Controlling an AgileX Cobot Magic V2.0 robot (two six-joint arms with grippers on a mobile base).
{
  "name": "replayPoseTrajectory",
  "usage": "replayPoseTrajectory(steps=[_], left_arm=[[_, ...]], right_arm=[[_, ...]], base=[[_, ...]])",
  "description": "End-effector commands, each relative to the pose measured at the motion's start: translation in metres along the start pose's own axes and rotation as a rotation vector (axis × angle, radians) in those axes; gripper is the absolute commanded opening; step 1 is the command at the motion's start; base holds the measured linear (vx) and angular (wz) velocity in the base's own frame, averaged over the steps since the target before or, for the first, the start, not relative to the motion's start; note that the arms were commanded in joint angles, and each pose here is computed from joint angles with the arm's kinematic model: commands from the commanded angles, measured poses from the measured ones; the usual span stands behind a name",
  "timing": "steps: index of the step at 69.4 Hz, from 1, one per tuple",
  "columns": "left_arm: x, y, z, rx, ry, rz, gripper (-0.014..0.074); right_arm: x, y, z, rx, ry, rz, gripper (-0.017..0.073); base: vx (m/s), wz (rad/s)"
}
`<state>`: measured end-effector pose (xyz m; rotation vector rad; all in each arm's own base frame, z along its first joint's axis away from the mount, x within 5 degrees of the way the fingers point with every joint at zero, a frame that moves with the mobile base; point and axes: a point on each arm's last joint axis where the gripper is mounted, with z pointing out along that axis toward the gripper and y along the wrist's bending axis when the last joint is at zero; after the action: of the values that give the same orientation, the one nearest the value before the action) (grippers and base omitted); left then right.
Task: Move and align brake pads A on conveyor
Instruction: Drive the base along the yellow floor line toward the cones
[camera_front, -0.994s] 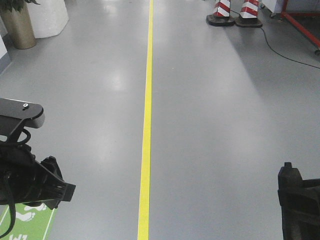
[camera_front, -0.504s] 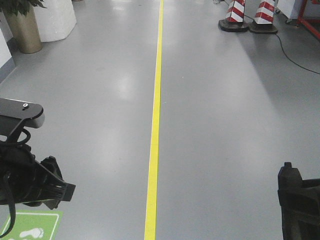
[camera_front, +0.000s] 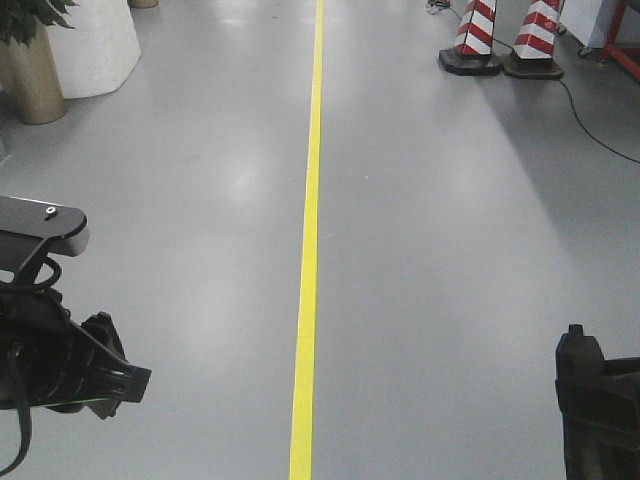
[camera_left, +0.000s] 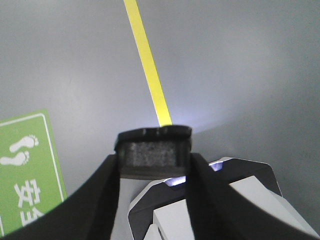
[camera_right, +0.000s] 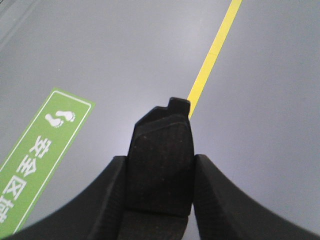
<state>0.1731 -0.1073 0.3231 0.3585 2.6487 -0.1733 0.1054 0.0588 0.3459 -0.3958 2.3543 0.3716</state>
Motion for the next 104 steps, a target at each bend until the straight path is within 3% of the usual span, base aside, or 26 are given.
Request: replayPoseTrajectory(steps=[1, 104], left_arm=[[-0.0079, -0.0018, -0.0121, 0.026, -0.091, 0.002, -0.0006], [-0.008, -0.0018, -0.0121, 0.026, -0.092, 0.002, -0.0006]], right_arm=[[-0.0116, 0.002, -0.0073, -0.013, -0.097, -0.008, -0.001], [-0.0116, 0.0021, -0.0073, -0.014, -0.097, -0.007, -0.001]], base=[[0.48, -0.04], [0.55, 0.01]])
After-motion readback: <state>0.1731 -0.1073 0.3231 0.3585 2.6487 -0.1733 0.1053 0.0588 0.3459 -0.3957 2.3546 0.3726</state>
